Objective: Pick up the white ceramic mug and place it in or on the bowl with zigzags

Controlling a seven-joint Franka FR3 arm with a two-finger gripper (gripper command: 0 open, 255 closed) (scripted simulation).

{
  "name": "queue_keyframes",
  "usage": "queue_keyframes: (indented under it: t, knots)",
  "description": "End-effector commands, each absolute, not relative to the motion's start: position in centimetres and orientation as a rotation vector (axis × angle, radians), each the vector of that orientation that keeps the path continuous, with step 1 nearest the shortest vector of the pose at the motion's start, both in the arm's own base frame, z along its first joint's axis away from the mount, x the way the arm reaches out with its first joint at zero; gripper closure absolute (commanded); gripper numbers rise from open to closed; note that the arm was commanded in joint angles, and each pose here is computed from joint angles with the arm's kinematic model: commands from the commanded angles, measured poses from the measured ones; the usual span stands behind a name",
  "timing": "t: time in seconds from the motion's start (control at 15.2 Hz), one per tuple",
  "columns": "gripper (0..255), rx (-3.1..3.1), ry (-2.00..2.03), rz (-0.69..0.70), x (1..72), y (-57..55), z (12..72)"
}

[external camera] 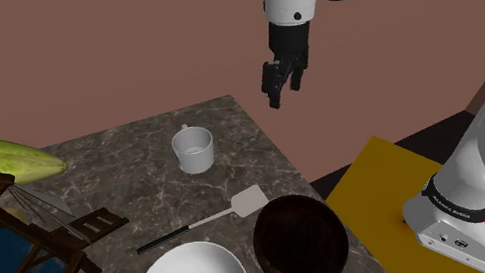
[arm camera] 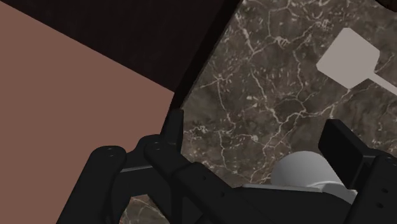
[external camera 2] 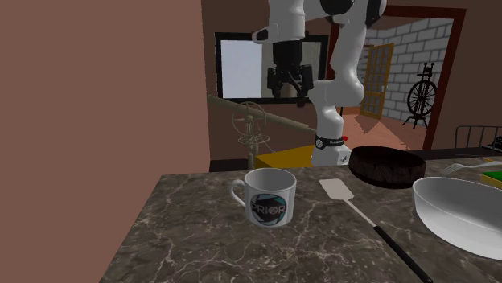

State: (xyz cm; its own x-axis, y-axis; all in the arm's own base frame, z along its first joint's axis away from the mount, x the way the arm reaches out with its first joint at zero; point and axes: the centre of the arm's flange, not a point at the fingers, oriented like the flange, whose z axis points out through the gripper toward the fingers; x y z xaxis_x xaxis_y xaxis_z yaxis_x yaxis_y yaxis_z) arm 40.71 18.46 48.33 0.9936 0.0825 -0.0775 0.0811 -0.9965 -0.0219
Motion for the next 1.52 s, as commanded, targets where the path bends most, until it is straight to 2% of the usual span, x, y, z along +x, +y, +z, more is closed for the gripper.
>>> queue_keyframes:
  t: [0.0, 1.25, 1.45]
  knots:
    - [0, -3.124, -0.119, 0.123, 42.2, 20.6, 47.4]
    - [0, -3.194, -0.046, 0.140, 56.8, 39.8, 37.9]
    - [0, -3.197, -0.043, 0.140, 57.2, 40.3, 36.5]
